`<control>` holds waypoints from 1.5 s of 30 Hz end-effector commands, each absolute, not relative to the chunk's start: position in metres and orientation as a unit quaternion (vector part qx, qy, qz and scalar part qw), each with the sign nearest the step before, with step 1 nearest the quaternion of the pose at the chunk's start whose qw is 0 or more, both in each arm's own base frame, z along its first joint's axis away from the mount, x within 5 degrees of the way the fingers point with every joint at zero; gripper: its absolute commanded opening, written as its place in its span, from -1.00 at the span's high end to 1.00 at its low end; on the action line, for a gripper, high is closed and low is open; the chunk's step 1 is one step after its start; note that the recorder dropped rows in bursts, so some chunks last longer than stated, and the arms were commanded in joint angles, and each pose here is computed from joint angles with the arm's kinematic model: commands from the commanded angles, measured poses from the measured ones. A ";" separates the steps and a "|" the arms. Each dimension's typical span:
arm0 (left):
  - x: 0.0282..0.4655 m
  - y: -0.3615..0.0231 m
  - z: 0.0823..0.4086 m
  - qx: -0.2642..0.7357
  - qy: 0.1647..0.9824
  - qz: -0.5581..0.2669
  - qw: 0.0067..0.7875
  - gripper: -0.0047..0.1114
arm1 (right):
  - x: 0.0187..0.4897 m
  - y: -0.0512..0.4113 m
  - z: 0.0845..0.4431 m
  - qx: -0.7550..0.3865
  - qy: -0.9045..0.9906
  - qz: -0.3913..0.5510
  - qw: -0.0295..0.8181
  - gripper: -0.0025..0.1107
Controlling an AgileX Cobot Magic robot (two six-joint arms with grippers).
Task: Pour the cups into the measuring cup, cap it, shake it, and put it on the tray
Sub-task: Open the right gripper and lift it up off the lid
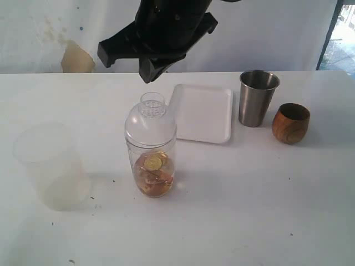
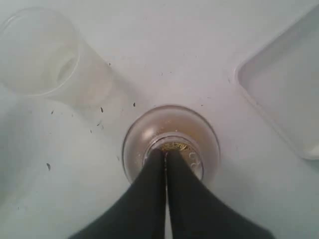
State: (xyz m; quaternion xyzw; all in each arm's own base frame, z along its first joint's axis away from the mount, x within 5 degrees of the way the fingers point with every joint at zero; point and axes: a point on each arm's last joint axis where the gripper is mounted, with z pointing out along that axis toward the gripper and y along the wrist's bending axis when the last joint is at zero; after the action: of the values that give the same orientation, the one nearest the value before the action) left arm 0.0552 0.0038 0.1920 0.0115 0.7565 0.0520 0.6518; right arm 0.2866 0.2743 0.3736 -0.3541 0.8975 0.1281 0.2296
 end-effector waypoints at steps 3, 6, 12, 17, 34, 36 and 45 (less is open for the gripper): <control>0.055 0.004 0.192 0.008 0.756 0.047 0.653 0.92 | 0.294 0.282 0.350 -0.362 0.903 0.118 0.200 0.96; 0.055 0.004 0.192 0.008 0.756 0.047 0.653 0.92 | 0.295 0.283 0.348 -0.362 0.904 0.117 0.197 0.96; 0.055 0.004 0.192 0.008 0.756 0.047 0.653 0.92 | 0.293 0.285 0.347 -0.361 0.904 0.127 0.192 0.96; 0.055 0.004 0.192 0.008 0.756 0.047 0.653 0.92 | 0.296 0.289 0.339 -0.363 0.905 0.131 0.180 0.96; 0.055 0.004 0.192 0.008 0.756 0.047 0.653 0.92 | 0.298 0.292 0.332 -0.371 0.903 0.128 0.173 0.96; 0.055 0.004 0.192 0.008 0.756 0.047 0.653 0.92 | 0.296 0.290 0.338 -0.371 0.902 0.129 0.180 0.96; 0.055 0.004 0.192 0.008 0.756 0.047 0.653 0.92 | 0.298 0.294 0.328 -0.370 0.904 0.135 0.165 0.96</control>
State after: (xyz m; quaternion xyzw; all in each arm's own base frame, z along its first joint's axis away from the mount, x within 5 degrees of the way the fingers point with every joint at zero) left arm 0.0552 0.0038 0.1920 0.0115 0.7565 0.0520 0.6518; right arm 0.2954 0.2894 0.3412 -0.3641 0.9028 0.1385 0.1825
